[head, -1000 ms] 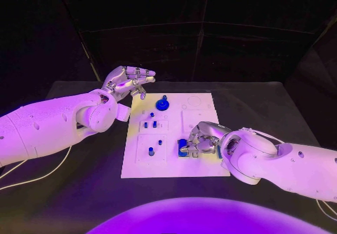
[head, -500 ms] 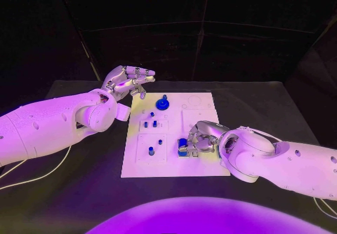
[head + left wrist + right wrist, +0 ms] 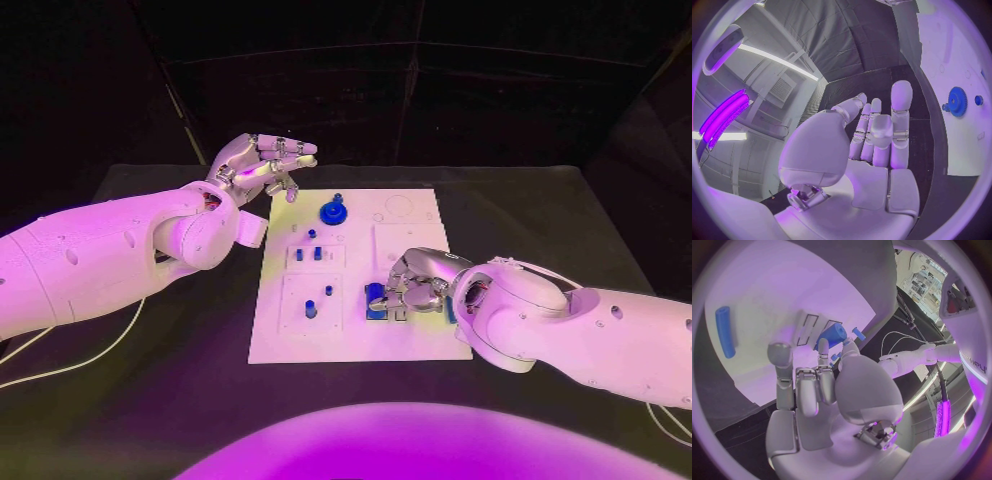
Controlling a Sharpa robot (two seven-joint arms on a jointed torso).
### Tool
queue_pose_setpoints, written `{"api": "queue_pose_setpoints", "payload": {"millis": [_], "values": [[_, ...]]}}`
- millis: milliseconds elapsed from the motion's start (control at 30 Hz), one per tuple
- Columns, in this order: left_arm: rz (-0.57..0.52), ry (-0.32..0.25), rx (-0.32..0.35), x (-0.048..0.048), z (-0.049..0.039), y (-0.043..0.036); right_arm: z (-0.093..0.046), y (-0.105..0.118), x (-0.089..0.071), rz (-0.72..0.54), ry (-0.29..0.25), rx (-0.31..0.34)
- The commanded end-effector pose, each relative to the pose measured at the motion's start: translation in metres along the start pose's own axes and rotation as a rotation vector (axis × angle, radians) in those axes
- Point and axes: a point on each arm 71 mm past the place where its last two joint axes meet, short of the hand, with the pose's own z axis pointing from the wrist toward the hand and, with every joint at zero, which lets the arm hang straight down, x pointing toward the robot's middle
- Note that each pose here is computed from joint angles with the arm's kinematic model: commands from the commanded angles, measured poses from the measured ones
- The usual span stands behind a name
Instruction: Assemble the parts on the task board
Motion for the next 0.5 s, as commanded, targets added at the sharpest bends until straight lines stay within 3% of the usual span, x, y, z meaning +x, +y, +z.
{"api": "queue_pose_setpoints", "payload": {"millis": [33, 367, 500], "values": [[-0.007, 0.009, 0.003, -0.0003, -0.0002, -0.0011, -0.0014, -0.0009, 0.0038, -0.01, 0.04, -0.011], [-0.006, 0.005, 0.002, -0.0026, -0.0014, -0.0011, -0.0037, -0.0012, 0.0029, 0.009, 0.038, -0.028], [-0.006, 0.006, 0.002, -0.0022, -0.0012, -0.0011, -0.0056, -0.003, 0.0003, 0.032, 0.014, -0.037]]}}
